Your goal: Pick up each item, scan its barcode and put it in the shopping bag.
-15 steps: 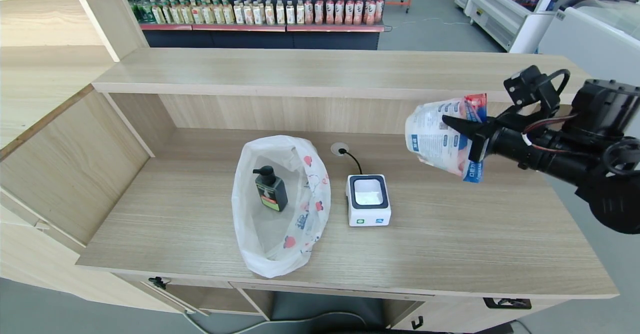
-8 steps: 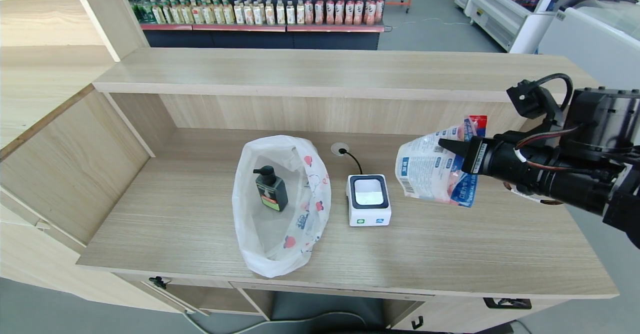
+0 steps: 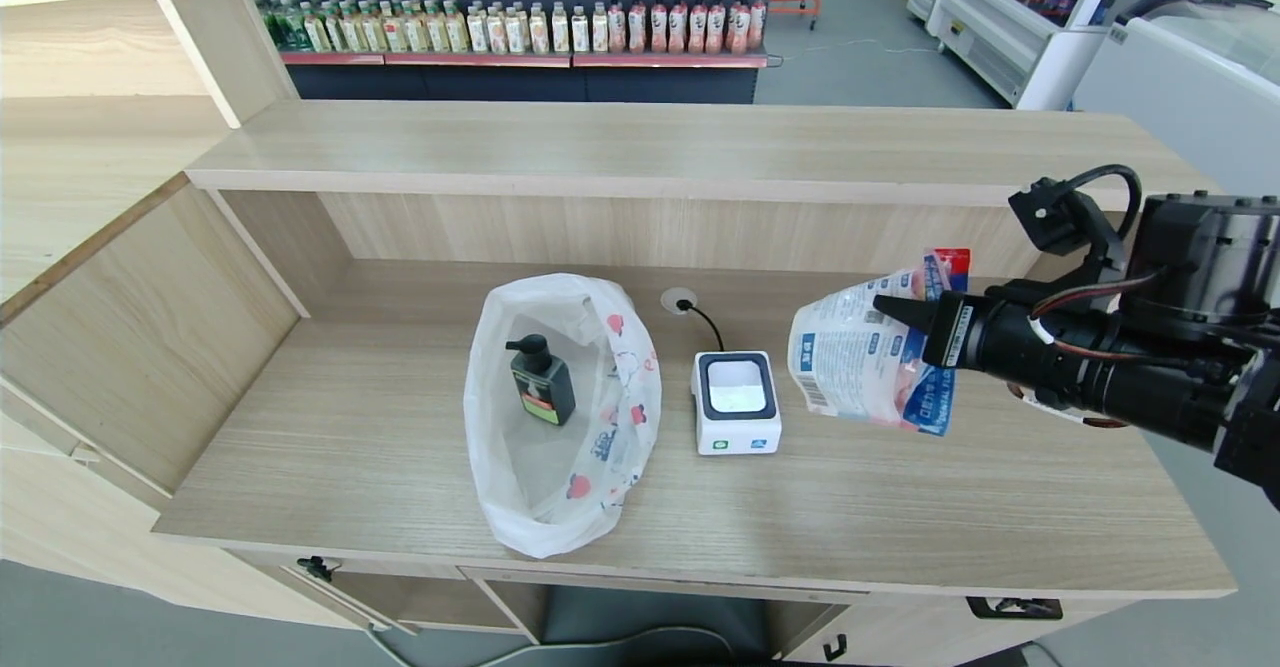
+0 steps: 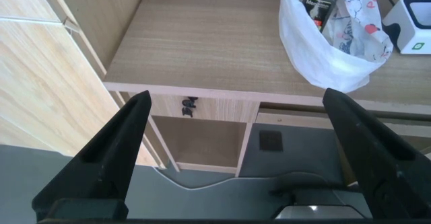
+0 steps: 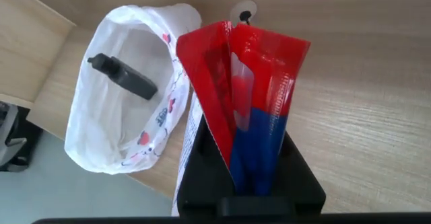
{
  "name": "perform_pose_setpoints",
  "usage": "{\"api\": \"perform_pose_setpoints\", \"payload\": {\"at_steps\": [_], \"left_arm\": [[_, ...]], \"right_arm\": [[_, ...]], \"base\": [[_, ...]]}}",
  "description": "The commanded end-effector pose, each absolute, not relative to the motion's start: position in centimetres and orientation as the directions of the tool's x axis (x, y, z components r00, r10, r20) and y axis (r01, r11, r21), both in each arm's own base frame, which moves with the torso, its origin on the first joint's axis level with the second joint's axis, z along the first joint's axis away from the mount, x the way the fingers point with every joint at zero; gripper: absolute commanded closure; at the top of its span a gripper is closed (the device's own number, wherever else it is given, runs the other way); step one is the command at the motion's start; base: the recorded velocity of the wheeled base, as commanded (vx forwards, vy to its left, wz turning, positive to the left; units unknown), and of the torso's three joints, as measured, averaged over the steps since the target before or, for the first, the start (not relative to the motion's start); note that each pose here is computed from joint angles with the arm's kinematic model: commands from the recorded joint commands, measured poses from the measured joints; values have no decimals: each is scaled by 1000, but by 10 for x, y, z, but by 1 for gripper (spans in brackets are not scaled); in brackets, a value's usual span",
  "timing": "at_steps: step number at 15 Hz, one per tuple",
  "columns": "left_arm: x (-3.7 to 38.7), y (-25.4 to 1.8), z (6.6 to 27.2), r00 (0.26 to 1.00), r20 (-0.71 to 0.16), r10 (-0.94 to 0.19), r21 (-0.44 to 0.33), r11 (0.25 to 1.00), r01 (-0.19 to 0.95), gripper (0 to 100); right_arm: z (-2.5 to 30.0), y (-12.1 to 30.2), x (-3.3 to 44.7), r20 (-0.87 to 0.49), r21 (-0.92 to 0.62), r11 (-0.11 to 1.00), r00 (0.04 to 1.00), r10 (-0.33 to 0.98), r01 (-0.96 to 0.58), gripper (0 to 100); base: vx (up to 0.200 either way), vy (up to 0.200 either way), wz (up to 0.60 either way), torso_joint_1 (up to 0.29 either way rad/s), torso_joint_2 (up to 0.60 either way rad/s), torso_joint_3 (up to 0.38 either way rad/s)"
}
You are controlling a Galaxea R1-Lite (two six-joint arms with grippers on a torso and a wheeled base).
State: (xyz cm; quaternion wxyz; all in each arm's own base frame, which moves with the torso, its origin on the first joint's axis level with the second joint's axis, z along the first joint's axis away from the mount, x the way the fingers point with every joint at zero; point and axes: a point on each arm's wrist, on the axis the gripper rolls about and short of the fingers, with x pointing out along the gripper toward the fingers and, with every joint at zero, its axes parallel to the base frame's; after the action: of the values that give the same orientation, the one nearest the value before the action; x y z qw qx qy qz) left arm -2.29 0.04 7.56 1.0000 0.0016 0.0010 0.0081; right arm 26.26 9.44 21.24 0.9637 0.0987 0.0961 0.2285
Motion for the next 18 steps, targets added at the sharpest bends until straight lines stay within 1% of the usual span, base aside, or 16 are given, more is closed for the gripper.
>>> {"api": "perform_pose_setpoints", "payload": {"at_steps": [1, 5, 7, 10, 12, 15, 18], "left_arm": [[-23, 0, 76, 1000, -2, 17, 3, 1000, -17, 0], [-23, 0, 76, 1000, -2, 17, 3, 1000, -17, 0], [-23, 0, 76, 1000, -2, 17, 5, 1000, -17, 0], [-23, 0, 76, 1000, -2, 17, 5, 1000, -17, 0], [-23, 0, 76, 1000, -2, 17, 5, 1000, -17, 0], [-23, 0, 76, 1000, -2, 17, 5, 1000, -17, 0], [-23, 0, 76, 1000, -2, 17, 5, 1000, -17, 0]], "right_arm": [[211, 94, 263, -145, 250, 874, 876, 460, -417, 100], [207, 98, 264, -158, 272, 864, 866, 474, -423, 100], [202, 108, 264, -178, 326, 843, 848, 499, -428, 100], [188, 122, 269, -228, 337, 832, 820, 526, -440, 100], [176, 131, 274, -265, 359, 825, 799, 539, -437, 100], [161, 147, 279, -309, 470, 792, 768, 561, -389, 100], [135, 156, 294, -376, 480, 804, 746, 550, -352, 100]], "base": [[0, 200, 0, -17, -7, 7], [0, 200, 0, 13, 10, 0], [0, 200, 0, 0, 5, 7], [0, 200, 0, 2, 1, 4], [0, 0, 0, 0, 0, 0], [0, 0, 0, 0, 0, 0], [0, 0, 0, 0, 0, 0]]}}
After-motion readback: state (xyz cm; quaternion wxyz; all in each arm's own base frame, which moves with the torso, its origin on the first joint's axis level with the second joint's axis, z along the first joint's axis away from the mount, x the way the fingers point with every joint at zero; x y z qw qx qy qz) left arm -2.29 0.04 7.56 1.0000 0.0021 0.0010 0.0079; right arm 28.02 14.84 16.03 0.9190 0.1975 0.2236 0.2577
